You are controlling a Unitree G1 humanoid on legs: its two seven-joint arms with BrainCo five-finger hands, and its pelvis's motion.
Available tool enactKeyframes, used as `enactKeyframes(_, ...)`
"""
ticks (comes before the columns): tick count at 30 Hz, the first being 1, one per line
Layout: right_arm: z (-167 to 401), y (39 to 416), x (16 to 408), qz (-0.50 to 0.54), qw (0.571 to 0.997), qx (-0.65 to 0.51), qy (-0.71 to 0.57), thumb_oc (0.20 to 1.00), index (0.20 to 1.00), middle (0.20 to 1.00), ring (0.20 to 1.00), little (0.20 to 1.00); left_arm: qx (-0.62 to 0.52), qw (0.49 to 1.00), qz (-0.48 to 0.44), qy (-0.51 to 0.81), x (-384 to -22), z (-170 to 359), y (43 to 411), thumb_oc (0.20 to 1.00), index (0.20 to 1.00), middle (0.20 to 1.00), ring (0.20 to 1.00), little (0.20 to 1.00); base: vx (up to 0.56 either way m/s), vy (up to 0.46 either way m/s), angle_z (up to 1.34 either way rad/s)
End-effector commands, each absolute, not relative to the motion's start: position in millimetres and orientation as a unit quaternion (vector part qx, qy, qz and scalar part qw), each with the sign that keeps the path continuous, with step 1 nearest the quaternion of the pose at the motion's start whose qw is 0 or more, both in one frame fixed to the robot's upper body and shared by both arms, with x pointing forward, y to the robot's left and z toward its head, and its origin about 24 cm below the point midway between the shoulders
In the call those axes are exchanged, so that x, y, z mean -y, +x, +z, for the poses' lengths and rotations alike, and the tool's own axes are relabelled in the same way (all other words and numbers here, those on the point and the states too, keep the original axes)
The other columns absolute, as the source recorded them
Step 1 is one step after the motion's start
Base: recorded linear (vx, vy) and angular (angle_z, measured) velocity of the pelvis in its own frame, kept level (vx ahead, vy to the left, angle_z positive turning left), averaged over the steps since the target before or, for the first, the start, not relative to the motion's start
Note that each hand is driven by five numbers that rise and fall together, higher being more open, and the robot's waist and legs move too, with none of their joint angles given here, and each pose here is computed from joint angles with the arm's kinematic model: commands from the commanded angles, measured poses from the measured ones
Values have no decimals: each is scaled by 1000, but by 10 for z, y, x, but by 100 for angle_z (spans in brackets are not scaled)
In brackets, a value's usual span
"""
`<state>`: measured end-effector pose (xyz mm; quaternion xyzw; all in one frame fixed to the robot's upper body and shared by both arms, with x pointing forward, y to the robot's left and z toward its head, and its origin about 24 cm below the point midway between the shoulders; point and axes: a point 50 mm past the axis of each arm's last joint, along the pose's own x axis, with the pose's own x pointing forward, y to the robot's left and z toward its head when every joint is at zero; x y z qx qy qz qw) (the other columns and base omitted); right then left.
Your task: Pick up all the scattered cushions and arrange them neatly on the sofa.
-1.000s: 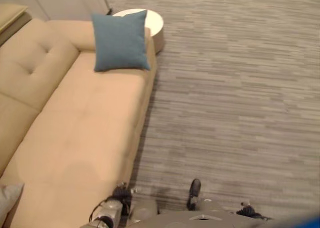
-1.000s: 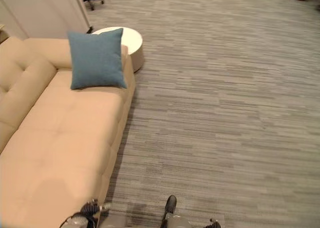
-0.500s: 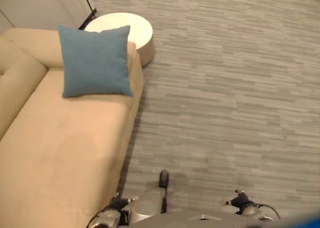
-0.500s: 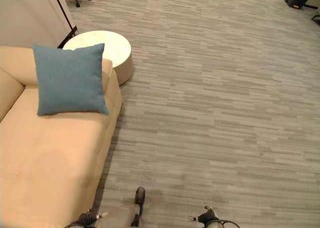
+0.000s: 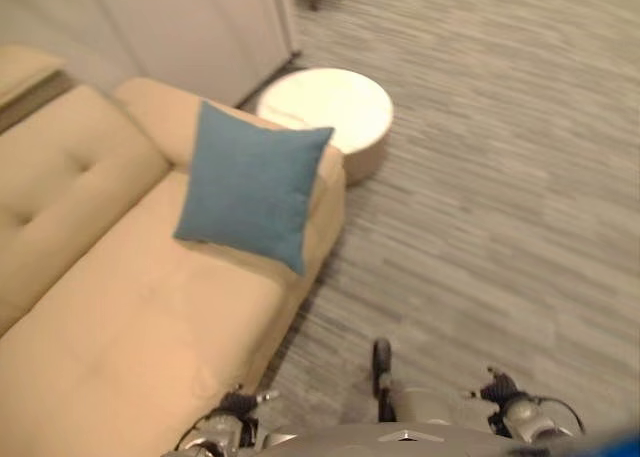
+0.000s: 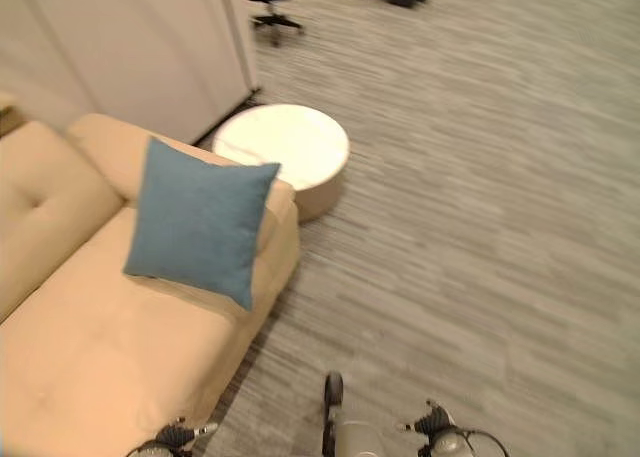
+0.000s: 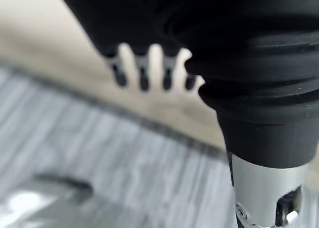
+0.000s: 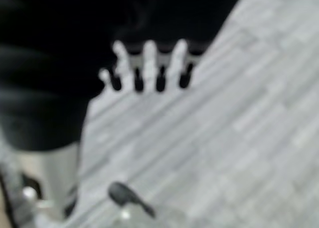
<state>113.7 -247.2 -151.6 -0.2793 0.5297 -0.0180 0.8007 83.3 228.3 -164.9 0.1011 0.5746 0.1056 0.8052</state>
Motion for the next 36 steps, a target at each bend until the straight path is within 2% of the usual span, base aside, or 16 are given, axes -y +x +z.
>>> enactKeyframes(1,-1458,1330,2450,-39,824,-503,-258,1000,1000,1000,1000,1000,-535,835,74,107,-2187,-1579,1175,1000,1000,1000,1000,1000,123,-108,108)
enactKeyframes(8,-1503,1153,2505,-75,814,-528,-232,1000,1000,1000,1000,1000,-530,838,41,123,-2127,-1569,1247,1000,1000,1000,1000,1000,146,-37,82)
enactKeyframes(11,-1532,1122,2440,-58,810,-534,-236,1000,1000,1000,1000,1000,-535,836,50,113,-2143,-1582,1198,1000,1000,1000,1000,1000,194,59,35)
enactKeyframes(12,-1373,1064,3020,-119,782,-574,-213,1000,1000,1000,1000,1000,-537,832,47,128,-2272,-1556,1209,1000,1000,1000,1000,1000,247,120,-37)
enactKeyframes(13,-1533,1053,2561,-74,797,-564,-205,1000,1000,1000,1000,1000,-545,830,51,107,-2228,-1585,1137,1000,1000,1000,1000,1000,221,150,-27)
enactKeyframes(15,-1567,1078,2378,-53,809,-549,-201,1000,1000,1000,1000,1000,-560,820,61,105,-2242,-1615,1021,1000,1000,1000,1000,1000,166,230,33)
enactKeyframes(24,-1503,1248,2441,-64,819,-532,-204,1000,1000,1000,1000,1000,-532,835,76,117,-2361,-1531,1220,1000,1000,1000,1000,1000,157,-12,46)
enactKeyframes(36,-1511,1114,2561,-91,809,-547,-195,1000,1000,1000,1000,1000,-544,828,105,86,-2356,-1567,1118,1000,1000,1000,1000,1000,143,-143,47)
